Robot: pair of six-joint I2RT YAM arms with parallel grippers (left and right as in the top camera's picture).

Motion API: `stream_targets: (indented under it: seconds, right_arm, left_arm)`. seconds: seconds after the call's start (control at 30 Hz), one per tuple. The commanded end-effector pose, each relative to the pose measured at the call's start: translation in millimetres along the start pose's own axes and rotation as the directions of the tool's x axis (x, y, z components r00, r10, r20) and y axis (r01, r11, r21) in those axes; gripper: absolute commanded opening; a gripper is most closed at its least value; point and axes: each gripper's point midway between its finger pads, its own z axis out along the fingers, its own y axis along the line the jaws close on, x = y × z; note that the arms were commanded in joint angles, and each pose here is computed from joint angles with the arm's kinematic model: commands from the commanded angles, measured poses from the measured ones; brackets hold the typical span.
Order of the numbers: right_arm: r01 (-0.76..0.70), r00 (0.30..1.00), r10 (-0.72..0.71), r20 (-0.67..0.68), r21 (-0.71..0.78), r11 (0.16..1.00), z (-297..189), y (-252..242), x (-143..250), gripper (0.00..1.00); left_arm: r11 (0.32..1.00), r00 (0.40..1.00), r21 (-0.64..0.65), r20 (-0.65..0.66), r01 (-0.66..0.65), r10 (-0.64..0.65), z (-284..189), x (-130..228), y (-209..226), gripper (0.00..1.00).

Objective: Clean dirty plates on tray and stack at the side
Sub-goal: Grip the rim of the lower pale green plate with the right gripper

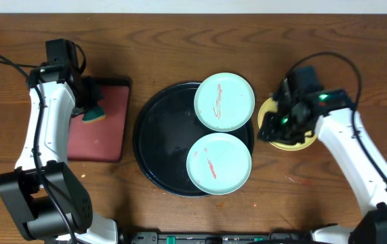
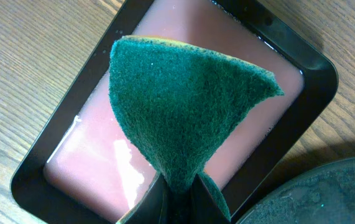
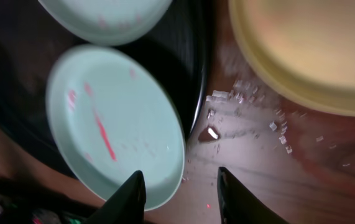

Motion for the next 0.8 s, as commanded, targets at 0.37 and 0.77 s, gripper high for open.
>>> stream_targets:
  seconds: [0.37,0.77]
  right_arm:
    - [0.093,0.992,-0.091,-0.089,0.015,0.996,77.7,1.8,29.2,0.32]
    - [0.068,0.993,-0.068,-0.1,-0.006,0.998,79.7,12.4,21.1,0.01]
  left_arm:
    - [1.0,1.0,-0.008,0.004,0.005,-0.005,1.0,-2.3,0.8,0.08]
    - [1.0,1.0,-0.008,0.004,0.005,-0.005,1.0,-2.3,0.8,0.08]
